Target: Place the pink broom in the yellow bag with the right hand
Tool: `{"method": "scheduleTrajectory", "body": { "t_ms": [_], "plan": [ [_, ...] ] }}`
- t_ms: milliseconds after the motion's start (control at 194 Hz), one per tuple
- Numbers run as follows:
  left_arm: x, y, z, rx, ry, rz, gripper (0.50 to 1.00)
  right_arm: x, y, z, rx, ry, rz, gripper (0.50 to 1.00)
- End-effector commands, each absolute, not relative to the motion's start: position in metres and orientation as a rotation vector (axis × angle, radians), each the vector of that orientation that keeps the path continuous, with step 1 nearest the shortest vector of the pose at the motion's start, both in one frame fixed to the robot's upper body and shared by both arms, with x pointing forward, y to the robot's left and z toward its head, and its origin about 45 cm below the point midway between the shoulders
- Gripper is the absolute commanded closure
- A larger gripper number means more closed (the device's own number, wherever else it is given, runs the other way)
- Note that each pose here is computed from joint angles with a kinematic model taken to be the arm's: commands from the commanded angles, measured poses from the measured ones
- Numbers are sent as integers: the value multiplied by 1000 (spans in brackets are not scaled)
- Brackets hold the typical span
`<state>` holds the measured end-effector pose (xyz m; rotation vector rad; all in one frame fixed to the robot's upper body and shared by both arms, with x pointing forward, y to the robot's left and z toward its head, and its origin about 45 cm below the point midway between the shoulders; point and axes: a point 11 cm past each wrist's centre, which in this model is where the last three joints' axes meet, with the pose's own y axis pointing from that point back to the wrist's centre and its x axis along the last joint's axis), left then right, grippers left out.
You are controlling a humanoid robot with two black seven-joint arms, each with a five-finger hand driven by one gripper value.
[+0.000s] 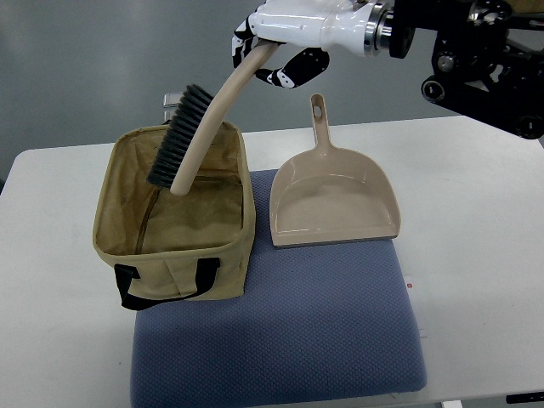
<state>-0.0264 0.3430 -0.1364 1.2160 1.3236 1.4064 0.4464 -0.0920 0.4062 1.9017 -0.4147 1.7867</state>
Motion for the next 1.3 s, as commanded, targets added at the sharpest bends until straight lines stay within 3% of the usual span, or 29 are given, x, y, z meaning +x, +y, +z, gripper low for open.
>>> {"method": "scheduleTrajectory", "body": {
  "t_ms": [0,62,134,226,360,530,771,1142,1296],
  "plan": [
    [-26,343,-136,1216,1323,1406,500,445,-80,394,1930,-403,1775,953],
    [-26,343,-136,1216,1323,1406,500,444,-76,387,1949,-396,1767,846],
    [-26,343,-136,1216,1323,1406,500,441,-73,381,1967,-387,1755,789],
    [-26,343,-136,1216,1323,1406,500,441,-74,375,1984,-386,1739,677],
    [-26,343,-136,1216,1323,1406,500,441,-78,371,2002,-408,1717,605],
    [-26,343,-136,1216,1323,1406,500,448,-93,382,2037,-516,1683,605],
    [-26,343,-136,1216,1323,1406,500,465,-162,399,2117,-821,1508,605],
    [-26,343,-136,1216,1323,1406,500,480,-293,353,2442,-1579,655,605],
    [-26,343,-136,1216,1323,1406,500,478,-321,316,2501,-1830,311,605]
  ]
}}
